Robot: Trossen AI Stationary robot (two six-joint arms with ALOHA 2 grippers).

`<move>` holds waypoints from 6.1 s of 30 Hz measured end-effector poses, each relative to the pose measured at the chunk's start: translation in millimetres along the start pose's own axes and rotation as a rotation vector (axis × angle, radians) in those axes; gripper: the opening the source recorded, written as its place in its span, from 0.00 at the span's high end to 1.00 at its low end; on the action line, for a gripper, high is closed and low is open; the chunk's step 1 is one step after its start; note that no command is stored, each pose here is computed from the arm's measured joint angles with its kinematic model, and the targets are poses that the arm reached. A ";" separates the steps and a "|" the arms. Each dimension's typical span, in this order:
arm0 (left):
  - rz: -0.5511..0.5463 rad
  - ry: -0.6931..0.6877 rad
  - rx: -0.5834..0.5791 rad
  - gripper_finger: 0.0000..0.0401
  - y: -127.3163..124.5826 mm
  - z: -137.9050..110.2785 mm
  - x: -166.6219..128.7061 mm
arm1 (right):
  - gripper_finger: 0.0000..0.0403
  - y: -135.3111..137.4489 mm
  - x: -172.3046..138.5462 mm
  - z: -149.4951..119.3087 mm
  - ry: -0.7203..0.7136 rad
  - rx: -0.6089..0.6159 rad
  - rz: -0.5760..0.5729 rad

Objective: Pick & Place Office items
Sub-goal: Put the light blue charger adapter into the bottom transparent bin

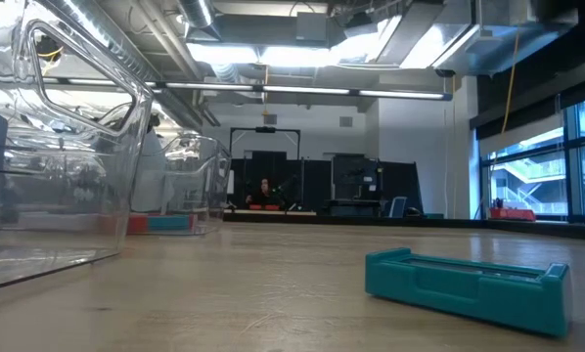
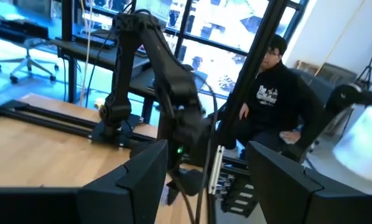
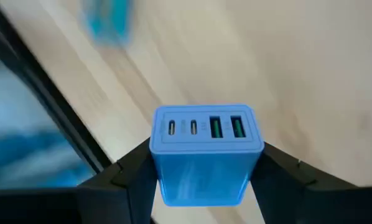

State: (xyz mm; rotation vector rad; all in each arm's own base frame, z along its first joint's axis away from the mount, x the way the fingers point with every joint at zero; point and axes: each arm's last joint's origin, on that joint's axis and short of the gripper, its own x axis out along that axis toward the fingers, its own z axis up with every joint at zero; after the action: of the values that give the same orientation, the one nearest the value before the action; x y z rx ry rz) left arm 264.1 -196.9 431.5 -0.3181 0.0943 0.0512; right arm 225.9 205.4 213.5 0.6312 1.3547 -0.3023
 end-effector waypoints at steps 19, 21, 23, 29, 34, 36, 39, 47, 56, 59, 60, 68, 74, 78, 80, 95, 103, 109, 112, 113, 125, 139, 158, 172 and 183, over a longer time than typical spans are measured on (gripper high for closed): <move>0.109 -0.020 0.388 0.47 7.7 2.9 4.7 | 0.47 34.7 -138.2 95.0 -0.988 -0.032 0.292; 0.175 -0.028 0.460 0.47 9.4 3.8 4.3 | 0.47 36.6 -147.5 99.9 -1.023 -0.033 0.316; 0.239 -0.031 0.530 0.45 11.1 4.5 4.0 | 0.47 36.5 -155.3 104.4 -1.044 -0.032 0.321; 0.415 -0.022 0.675 0.38 18.3 7.6 5.2 | 0.47 32.7 -176.0 120.7 -1.114 -0.043 0.309; 0.474 -0.016 0.679 0.31 31.4 12.6 14.8 | 0.47 27.3 -195.4 138.3 -1.209 -0.044 0.305; 0.512 -0.017 0.666 0.29 37.6 13.4 21.4 | 0.47 24.6 -200.9 144.6 -1.243 -0.049 0.295; 0.641 -0.021 0.654 0.27 47.0 14.1 29.8 | 0.47 21.0 -205.5 152.8 -1.275 -0.078 0.287; 0.755 -0.003 0.668 0.27 65.9 13.5 50.6 | 0.47 15.9 -212.4 163.4 -1.352 -0.185 0.204; 0.785 -0.033 0.637 0.28 75.1 21.3 56.8 | 0.47 14.4 -215.0 169.6 -1.344 -0.283 0.270; 0.787 -0.048 0.625 0.29 75.2 23.9 57.0 | 0.47 13.9 -215.0 170.4 -1.342 -0.287 0.273; 0.789 -0.048 0.626 0.30 75.7 24.2 57.2 | 0.47 13.9 -214.9 170.4 -1.341 -0.287 0.273; 0.780 -0.048 0.627 0.41 75.4 24.2 57.2 | 0.47 13.8 -214.8 170.4 -1.340 -0.286 0.269; 0.781 -0.047 0.628 0.52 75.4 23.9 57.4 | 0.44 13.7 -214.9 170.5 -1.342 -0.278 0.269; 0.794 -0.045 0.633 0.57 75.6 23.9 57.1 | 0.43 13.4 -214.8 170.5 -1.339 -0.252 0.280; 0.799 -0.043 0.635 0.59 75.7 23.9 57.0 | 0.43 13.3 -214.8 170.6 -1.339 -0.248 0.281; 0.788 -0.033 0.665 0.64 75.4 24.3 56.9 | 0.38 13.1 -214.0 170.5 -1.322 -0.188 0.321; 0.787 -0.032 0.667 0.68 75.4 24.5 56.8 | 0.36 13.1 -213.9 170.5 -1.321 -0.187 0.324; 0.787 -0.032 0.668 0.68 75.4 24.5 56.8 | 0.30 13.6 -213.9 170.4 -1.312 -0.202 0.343; 0.787 -0.032 0.668 0.68 75.4 24.4 56.8 | 0.25 13.8 -214.0 170.3 -1.312 -0.202 0.345; 0.787 -0.032 0.668 0.68 75.4 24.4 56.8 | 0.24 13.8 -214.0 170.3 -1.312 -0.202 0.345; 0.790 -0.032 0.667 0.68 75.5 24.5 56.7 | 0.10 -3.3 -215.4 161.4 -1.207 -0.239 0.240; 0.584 0.014 0.286 0.68 83.6 1.1 59.9 | 0.10 -53.3 -240.3 108.9 -0.942 -0.230 0.203; 0.495 0.896 -0.272 0.68 63.7 -76.4 -9.1 | 0.10 -23.9 -199.4 110.6 -0.808 -0.185 0.153; 0.644 1.130 -0.512 0.68 44.1 -178.7 -54.5 | 0.10 -0.7 -168.3 114.0 -0.745 -0.160 0.137; 0.680 1.100 -0.564 0.68 65.0 -230.7 -60.0 | 0.10 10.7 -144.2 121.7 -0.702 -0.077 0.125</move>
State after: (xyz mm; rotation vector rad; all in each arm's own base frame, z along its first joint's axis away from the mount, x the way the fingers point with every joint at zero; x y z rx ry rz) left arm 180.7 -210.0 199.3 -0.8414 1.2965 0.5831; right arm 300.0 121.2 365.6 0.4774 0.6481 -0.3281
